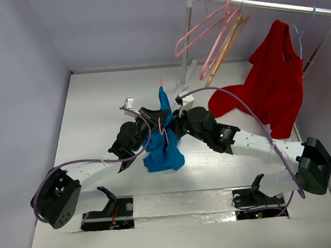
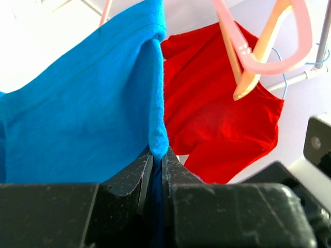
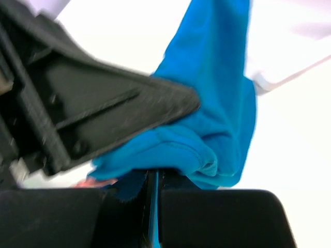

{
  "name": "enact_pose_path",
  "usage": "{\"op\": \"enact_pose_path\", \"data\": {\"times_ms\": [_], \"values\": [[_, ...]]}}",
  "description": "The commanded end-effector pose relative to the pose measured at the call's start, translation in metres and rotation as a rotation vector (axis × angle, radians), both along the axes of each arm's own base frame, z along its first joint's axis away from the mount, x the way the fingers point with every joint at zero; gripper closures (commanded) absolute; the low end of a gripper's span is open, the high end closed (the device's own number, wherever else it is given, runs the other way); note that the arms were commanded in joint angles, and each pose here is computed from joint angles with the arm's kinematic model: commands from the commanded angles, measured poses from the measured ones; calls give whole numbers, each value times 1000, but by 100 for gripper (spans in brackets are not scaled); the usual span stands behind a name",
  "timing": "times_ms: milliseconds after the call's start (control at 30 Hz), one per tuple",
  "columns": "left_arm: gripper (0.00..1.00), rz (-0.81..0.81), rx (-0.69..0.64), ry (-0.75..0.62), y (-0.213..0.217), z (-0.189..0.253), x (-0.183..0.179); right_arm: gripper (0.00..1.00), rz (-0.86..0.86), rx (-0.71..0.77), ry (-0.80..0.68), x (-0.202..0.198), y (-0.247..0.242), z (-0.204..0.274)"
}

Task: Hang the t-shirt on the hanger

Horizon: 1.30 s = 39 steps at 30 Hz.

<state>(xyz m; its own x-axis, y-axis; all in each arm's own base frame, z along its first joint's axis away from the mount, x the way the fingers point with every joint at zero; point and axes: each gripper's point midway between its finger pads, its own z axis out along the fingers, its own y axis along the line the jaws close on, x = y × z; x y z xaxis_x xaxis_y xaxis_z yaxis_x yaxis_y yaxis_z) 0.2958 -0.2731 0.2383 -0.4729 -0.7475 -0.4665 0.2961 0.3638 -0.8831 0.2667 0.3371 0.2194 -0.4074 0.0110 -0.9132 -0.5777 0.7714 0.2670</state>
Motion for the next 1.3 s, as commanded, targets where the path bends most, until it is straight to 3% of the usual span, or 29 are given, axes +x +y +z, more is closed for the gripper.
{"op": "enact_pose_path", "data": {"times_ms": [0,100,167,200,333,400,633,800,1267], "values": [[100,-36,-90,-15,-4,6,-5,100,-97,79,-53,24,-2,21],[100,-32,-93,3,-3,0,-1,98,-115,23,-4,26,-2,-1],[100,-18,-96,8,-1,-1,0,87,-115,26,22,23,-2,-5],[100,-9,-92,13,0,-4,1,73,-104,22,40,18,-3,-8],[100,18,-93,36,5,-14,10,42,-93,41,79,0,-18,-14],[100,6,-102,52,0,-21,11,36,-76,62,90,-10,-25,-7],[100,2,-115,57,-2,-26,16,30,57,106,134,-50,-35,-28],[100,7,-105,47,-2,-20,17,45,204,73,144,-76,-23,-63],[100,-71,-54,62,-6,-24,8,53,319,-35,97,-78,-5,-86]]}}
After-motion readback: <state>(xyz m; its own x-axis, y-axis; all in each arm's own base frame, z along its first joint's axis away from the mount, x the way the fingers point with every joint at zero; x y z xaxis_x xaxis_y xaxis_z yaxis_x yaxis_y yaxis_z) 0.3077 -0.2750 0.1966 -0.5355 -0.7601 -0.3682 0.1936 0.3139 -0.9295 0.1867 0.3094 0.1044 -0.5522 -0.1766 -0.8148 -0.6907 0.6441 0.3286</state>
